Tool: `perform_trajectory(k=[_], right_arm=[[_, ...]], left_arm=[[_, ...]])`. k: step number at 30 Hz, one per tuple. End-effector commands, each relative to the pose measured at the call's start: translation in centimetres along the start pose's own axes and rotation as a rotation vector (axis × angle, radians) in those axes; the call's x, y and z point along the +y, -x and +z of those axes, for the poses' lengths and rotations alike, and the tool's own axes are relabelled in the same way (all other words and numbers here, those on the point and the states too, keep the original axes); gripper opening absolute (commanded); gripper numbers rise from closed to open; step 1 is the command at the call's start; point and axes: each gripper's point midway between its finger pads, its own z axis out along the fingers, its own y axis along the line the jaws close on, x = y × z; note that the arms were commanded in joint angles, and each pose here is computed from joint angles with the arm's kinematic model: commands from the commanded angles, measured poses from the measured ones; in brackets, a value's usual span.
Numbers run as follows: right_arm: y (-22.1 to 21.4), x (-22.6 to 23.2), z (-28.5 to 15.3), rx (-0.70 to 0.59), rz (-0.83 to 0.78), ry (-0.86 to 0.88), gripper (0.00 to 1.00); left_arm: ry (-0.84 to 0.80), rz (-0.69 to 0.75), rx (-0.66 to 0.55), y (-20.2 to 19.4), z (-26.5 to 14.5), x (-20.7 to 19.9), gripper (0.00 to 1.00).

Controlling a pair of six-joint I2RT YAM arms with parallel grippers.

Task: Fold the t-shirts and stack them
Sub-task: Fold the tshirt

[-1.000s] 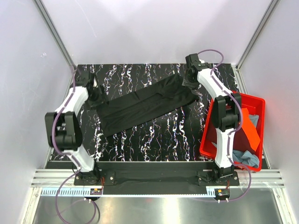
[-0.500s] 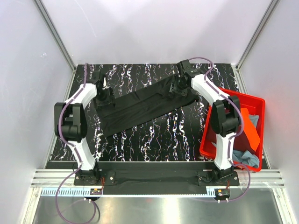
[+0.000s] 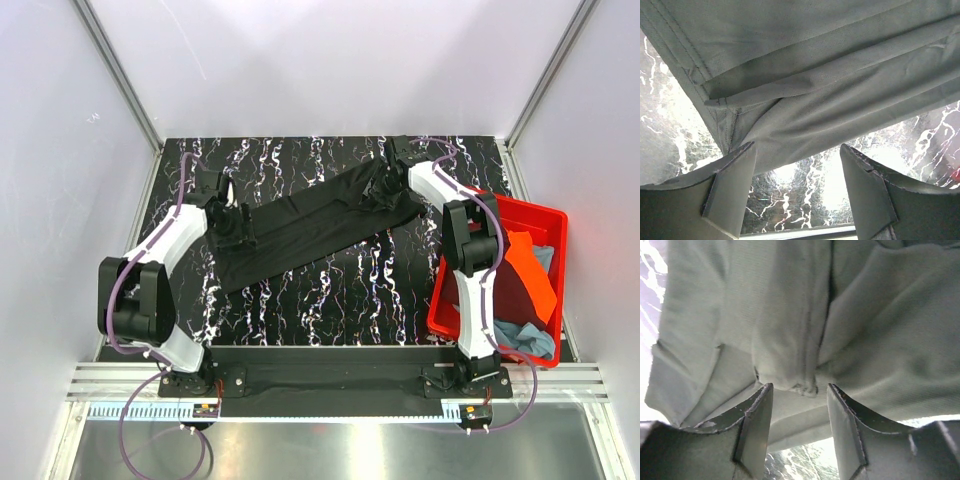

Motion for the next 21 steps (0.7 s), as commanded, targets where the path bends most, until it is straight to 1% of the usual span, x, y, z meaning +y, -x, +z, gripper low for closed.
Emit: perform_trajectory(k=[1, 9, 12, 13, 15, 16, 21], right_arm=[[1.3, 2.2, -0.3, -0.023, 0.015, 0.089, 0.54], [1.4, 2.5, 1.1, -0.017, 0.038, 0.118, 0.43], [2.0, 2.9, 1.0, -0.032, 0.031, 0.124, 0.26], [2.3, 3.2, 0.8, -0.048, 0.03, 0.135, 0.11], [2.9, 3.9, 0.5, -0.066, 0.038, 0.157, 0.0], [3.5, 4.6, 0.2, -0.085, 0.034, 0.181, 0.0], [4.8, 6.9, 0.7, -0.079, 0.06, 0.237, 0.01]], left_arm=[[-0.039, 0.001, -0.05, 1.1, -1.3, -0.8, 0.73], [-0.046, 0.022, -0.067, 2.4, -2.1, -1.3, 0.73], [-0.037, 0.026, -0.061, 2.4, -1.8, -1.1, 0.73], [-0.037, 0.026, -0.06, 2.3, -1.9, -1.1, 0.73], [-0.036, 0.03, -0.063, 2.4, -1.9, -1.1, 0.73], [-0.033, 0.029, -0.059, 2.3, -1.8, -1.0, 0.73], [-0.025, 0.029, -0.049, 2.1, -1.4, -0.8, 0.73]])
